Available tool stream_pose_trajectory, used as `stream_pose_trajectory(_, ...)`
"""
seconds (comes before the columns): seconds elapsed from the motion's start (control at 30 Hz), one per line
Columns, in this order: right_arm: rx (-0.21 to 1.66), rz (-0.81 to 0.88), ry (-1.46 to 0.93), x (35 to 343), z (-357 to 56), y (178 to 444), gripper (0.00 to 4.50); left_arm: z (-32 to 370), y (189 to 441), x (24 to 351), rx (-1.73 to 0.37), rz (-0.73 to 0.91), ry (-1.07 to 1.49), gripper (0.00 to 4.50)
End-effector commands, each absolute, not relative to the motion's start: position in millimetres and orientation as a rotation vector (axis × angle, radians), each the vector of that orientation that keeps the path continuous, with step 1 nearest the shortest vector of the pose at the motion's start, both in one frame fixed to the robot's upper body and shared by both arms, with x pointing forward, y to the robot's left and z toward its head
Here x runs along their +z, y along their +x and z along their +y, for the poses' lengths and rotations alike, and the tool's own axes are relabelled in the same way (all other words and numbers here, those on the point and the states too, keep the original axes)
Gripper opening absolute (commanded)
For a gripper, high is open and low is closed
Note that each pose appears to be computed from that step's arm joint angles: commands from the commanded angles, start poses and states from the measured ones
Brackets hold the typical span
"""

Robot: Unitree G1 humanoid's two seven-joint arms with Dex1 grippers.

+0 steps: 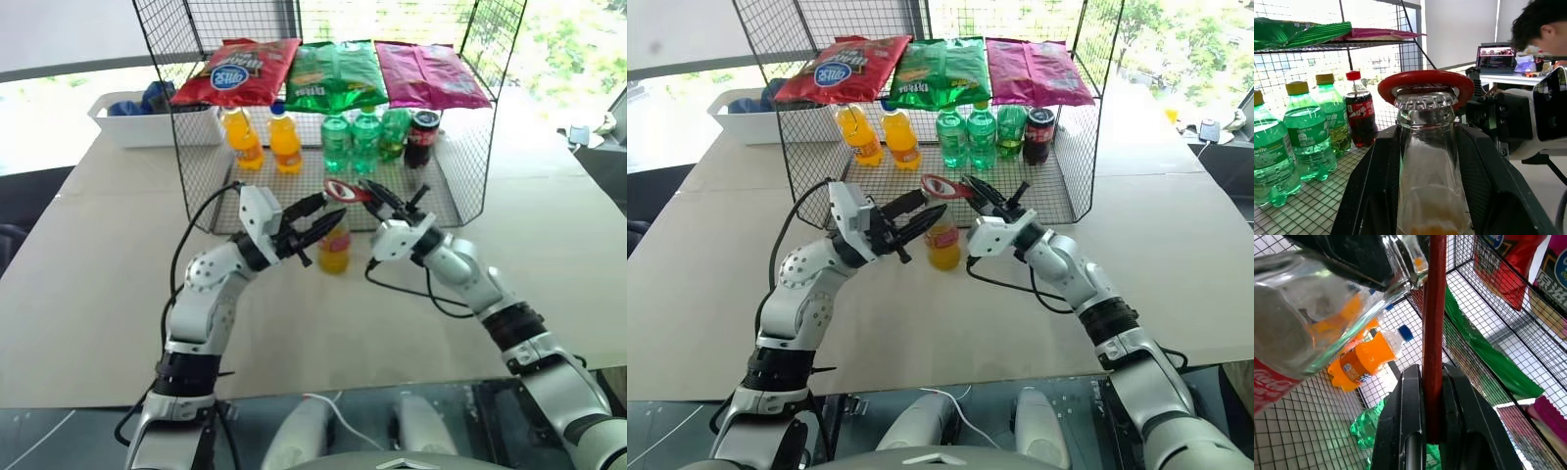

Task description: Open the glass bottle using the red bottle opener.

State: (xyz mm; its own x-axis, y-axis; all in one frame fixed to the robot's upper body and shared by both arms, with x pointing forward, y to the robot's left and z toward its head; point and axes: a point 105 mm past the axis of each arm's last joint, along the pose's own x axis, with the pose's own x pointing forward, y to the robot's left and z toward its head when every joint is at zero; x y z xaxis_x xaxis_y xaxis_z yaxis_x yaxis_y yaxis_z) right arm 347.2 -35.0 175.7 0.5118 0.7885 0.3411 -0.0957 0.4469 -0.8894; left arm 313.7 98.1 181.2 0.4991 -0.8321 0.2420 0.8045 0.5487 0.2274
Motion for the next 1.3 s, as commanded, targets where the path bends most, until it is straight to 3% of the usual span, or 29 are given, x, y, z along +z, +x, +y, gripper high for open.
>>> stream_pose_trajectory(0.03, 0.676, -0.899, -1.056, 184.0, -37.1, 351.0, 0.00, 92.6, 316.0, 166.5, -1.003, -0.278, 0.101, 1.57)
stream_pose_trajectory(0.17, 0.637, -0.972, -1.116, 214.5, -45.3, 355.9, 0.00, 93.0, 316.5, 165.7, -1.002, -0.277, 0.101, 1.57)
stream_pose_trajectory(0.53, 0.585, -1.078, -1.138, 256.2, -45.6, 350.1, 0.00, 94.3, 317.2, 163.6, -1.000, -0.274, 0.104, 1.57)
stream_pose_trajectory(0.87, 0.542, -1.034, -1.088, 255.5, -56.4, 353.8, 0.00, 96.5, 317.3, 164.8, -0.995, -0.279, 0.098, 1.57)
stream_pose_trajectory(1.27, 0.501, -0.879, -0.802, 237.1, -66.3, 355.8, 0.00, 102.7, 314.9, 167.4, -0.961, -0.295, 0.112, 1.57)
stream_pose_trajectory(1.3, 0.498, -0.870, -0.787, 235.3, -65.5, 355.1, 0.00, 103.2, 314.9, 167.5, -0.958, -0.295, 0.115, 2.22)
